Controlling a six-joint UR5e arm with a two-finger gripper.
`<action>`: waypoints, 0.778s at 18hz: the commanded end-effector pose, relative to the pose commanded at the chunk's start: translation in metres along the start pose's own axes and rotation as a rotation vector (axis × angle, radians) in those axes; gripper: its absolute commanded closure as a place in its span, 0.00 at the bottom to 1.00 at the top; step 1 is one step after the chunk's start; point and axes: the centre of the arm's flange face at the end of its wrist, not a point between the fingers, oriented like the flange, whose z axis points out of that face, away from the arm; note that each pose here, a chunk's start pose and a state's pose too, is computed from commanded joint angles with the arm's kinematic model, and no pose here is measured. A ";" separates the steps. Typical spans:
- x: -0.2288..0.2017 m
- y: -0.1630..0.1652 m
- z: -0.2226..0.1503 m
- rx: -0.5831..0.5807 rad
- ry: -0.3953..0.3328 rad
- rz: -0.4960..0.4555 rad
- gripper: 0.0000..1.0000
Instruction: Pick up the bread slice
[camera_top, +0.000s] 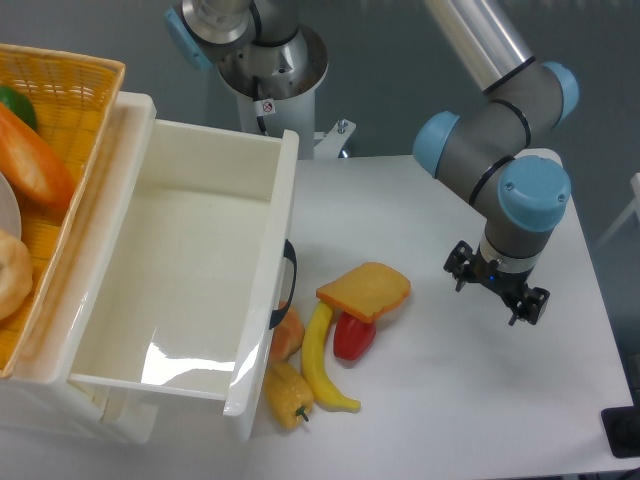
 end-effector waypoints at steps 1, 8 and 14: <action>0.003 0.000 0.005 -0.005 0.008 0.000 0.00; 0.007 0.001 0.010 0.088 0.031 -0.035 0.00; 0.038 -0.005 0.022 0.117 0.088 -0.021 0.00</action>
